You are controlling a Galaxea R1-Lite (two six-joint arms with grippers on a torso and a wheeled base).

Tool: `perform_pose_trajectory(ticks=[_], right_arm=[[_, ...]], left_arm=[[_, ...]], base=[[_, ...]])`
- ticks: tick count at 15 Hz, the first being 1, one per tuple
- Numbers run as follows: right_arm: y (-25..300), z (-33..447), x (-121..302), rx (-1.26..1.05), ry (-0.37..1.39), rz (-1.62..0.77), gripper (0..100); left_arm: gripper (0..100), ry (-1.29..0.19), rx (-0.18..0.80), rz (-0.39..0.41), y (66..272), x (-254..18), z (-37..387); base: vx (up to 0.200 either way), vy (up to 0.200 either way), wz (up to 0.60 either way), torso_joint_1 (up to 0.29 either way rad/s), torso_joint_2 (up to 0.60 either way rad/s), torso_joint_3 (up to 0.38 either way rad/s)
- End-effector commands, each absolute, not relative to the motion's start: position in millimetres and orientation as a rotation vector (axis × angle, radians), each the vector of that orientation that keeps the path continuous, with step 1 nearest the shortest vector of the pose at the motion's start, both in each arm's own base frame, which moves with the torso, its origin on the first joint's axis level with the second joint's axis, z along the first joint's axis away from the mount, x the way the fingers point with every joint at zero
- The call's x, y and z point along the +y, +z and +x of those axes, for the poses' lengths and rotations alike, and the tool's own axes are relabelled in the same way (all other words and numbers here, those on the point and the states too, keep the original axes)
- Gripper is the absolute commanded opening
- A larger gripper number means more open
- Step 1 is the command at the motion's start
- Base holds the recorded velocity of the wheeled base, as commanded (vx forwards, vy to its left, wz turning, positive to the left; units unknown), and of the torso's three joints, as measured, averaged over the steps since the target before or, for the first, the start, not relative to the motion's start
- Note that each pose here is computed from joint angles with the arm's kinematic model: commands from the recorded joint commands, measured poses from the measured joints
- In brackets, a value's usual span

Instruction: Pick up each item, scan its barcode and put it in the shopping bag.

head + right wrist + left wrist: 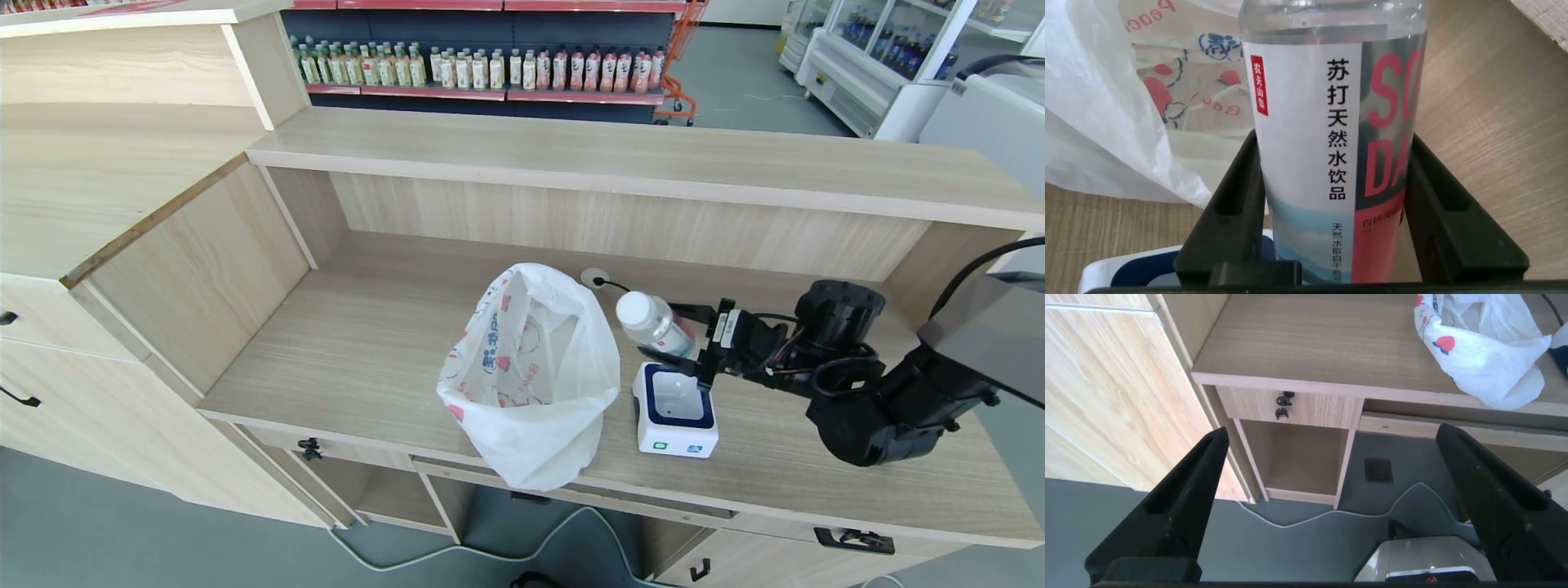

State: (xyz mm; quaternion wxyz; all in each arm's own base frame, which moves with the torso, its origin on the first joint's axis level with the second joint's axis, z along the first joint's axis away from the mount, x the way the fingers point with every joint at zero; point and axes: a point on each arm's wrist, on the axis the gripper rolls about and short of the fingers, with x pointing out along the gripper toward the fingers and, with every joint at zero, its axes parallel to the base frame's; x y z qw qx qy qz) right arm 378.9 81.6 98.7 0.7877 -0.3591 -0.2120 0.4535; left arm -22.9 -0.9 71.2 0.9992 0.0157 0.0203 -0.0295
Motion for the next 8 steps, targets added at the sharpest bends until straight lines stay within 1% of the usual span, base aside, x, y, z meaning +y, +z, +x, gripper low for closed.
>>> perform_pose_trajectory(ticks=[1, 8], right_arm=[[99.1, 377.1, 83.1, -0.456, 0.983, -0.773, 0], [110.0, 371.7, 82.8, -0.481, 0.978, -0.785, 0]], left_arm=[[100, -0.059, 0.042, 0.031, 71.3, -0.9, -22.8], [100, -0.059, 0.042, 0.031, 71.3, -0.9, -22.8]], base=[[0.000, 0.000, 0.00, 0.000, 0.00, 0.000], [0.000, 0.000, 0.00, 0.000, 0.00, 0.000]])
